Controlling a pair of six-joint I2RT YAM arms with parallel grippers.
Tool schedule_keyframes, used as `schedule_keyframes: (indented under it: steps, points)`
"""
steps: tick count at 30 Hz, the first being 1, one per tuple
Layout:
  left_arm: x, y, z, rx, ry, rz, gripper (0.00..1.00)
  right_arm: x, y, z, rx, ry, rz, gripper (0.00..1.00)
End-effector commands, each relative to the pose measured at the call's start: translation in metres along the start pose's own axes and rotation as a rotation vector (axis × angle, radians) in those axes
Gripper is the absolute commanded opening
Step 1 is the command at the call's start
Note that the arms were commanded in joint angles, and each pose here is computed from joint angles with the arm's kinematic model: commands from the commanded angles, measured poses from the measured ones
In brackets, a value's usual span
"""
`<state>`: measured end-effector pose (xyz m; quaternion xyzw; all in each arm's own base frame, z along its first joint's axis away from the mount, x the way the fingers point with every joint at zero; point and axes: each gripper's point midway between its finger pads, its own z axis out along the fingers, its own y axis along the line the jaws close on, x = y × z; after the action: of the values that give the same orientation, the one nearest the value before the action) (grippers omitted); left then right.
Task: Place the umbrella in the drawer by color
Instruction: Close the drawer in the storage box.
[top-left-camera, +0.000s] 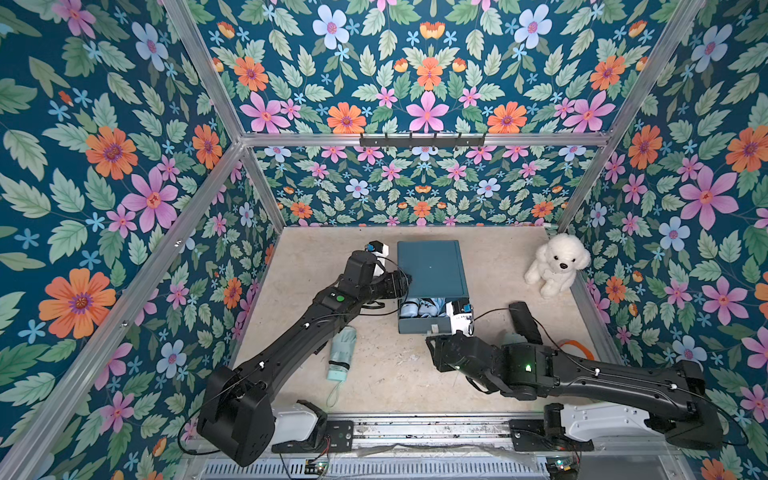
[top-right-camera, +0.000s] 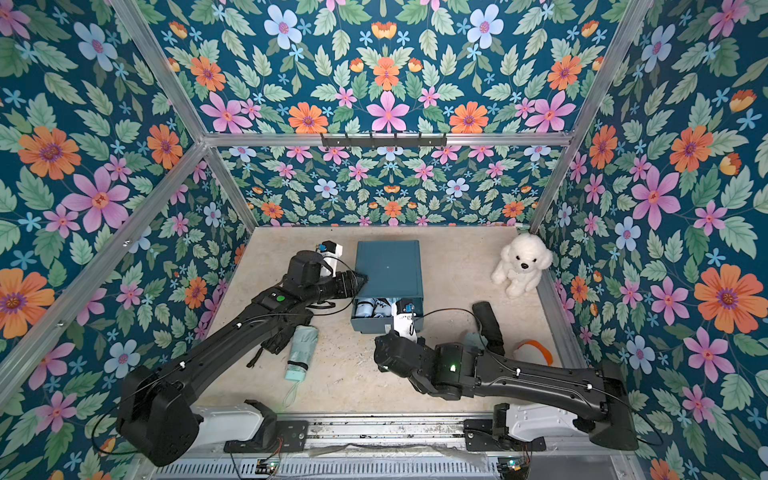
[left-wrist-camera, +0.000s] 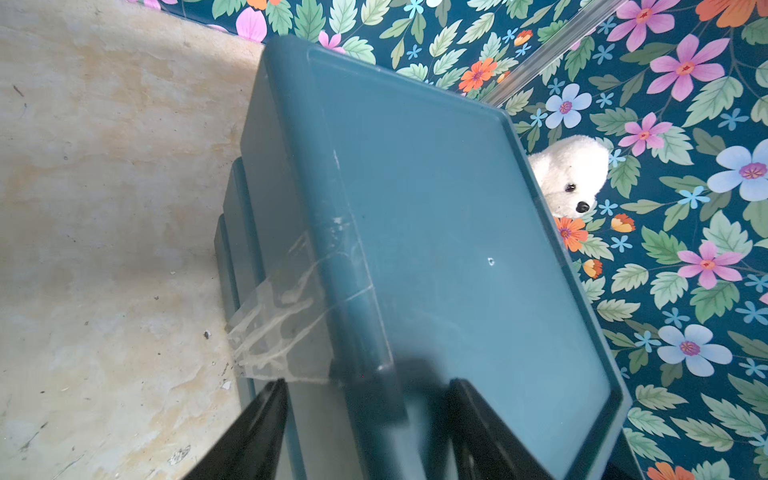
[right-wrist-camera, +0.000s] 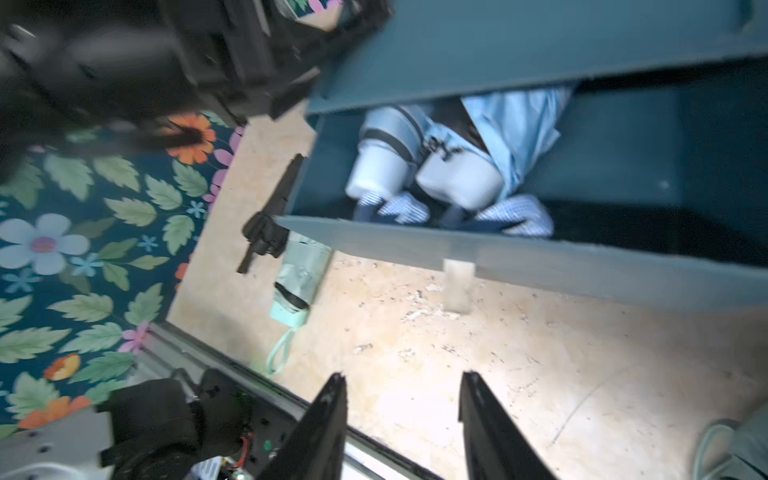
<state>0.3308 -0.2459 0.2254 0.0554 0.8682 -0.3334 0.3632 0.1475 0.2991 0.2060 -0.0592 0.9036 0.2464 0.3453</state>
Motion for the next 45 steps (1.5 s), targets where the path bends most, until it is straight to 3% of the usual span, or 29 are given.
schedule_keyframes:
  steps: [1, 7, 13, 23, 34, 41, 45]
  points:
    - [0.005, 0.009, 0.002, -0.042, 0.026, 0.002, 0.66, -0.006, -0.005, 0.006, -0.010, -0.067, 0.071, 0.59]
    - [0.012, 0.015, 0.003, -0.061, 0.041, 0.003, 0.64, -0.031, -0.013, 0.024, -0.047, -0.123, 0.102, 0.56]
    - [0.017, 0.017, 0.003, -0.062, 0.056, 0.019, 0.62, -0.046, -0.016, 0.042, -0.031, -0.151, 0.105, 0.40]
    - [0.019, 0.017, 0.004, -0.060, 0.064, 0.040, 0.61, -0.075, -0.029, 0.064, 0.018, -0.239, 0.134, 0.33]
    - [0.020, 0.021, 0.001, -0.077, 0.061, 0.053, 0.62, -0.075, -0.029, 0.069, 0.013, -0.251, 0.135, 0.35]
    - [0.010, 0.010, -0.004, -0.042, 0.029, 0.027, 0.64, -0.050, -0.037, 0.036, 0.041, -0.294, 0.100, 0.52]
    - [-0.001, 0.002, -0.011, -0.014, -0.021, 0.009, 0.65, -0.030, -0.056, 0.028, 0.062, -0.298, 0.155, 0.57]
